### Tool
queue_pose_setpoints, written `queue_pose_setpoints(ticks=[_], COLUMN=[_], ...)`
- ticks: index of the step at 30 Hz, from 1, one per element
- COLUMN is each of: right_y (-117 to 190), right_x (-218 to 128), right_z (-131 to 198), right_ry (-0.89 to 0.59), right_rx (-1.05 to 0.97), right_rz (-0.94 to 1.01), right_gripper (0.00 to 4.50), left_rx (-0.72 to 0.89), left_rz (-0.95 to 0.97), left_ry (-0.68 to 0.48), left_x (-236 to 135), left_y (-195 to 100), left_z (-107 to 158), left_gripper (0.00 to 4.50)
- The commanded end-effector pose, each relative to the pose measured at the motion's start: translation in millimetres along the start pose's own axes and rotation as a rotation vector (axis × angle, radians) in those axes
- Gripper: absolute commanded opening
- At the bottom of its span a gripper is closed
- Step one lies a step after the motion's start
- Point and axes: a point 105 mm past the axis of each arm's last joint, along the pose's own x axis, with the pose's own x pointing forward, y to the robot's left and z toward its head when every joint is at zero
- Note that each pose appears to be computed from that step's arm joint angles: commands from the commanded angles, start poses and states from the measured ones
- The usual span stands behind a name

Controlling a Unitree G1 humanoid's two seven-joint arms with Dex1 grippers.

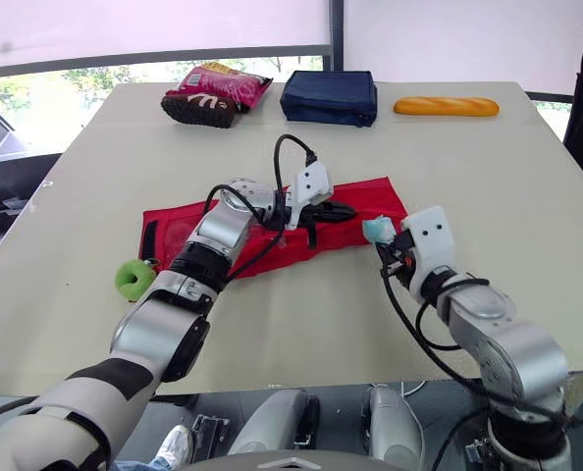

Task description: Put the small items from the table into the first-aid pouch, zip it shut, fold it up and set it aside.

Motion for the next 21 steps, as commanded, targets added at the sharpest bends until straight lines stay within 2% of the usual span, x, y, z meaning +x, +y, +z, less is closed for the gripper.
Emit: queue_pose_setpoints(ticks=[1, 5, 11, 20, 21], right_y=[-1.0, -0.4, -3.2, -14.6, -12.5], right_x=[13.8, 23.0, 36.1, 54.7, 55.1], right_z=[0.2, -0.3, 16.2, 28.0, 28.0], right_ry=[0.012, 0.013, -0.07, -0.152, -0.151], right_rx=[0.004, 0.031, 0.096, 0.196, 0.194], right_rz=[-0.02, -0.028, -0.083, -0.257, -0.248], right_gripper=[1.06, 1.06, 1.06, 1.06, 1.35], left_rx=[0.055, 0.059, 0.06, 0.052, 0.051], left_rz=[-0.048, -0.066, -0.142, -0.176, -0.164], left_ry=[-0.082, -0.107, -0.134, -0.132, -0.126], left_x=[7.7, 13.2, 16.5, 19.9, 20.2], left_y=[-9.6, -16.4, -36.3, -49.1, -46.7], left_z=[25.4, 31.3, 34.7, 34.9, 33.8], left_gripper=[0.0, 0.0, 0.0, 0.0, 0.0])
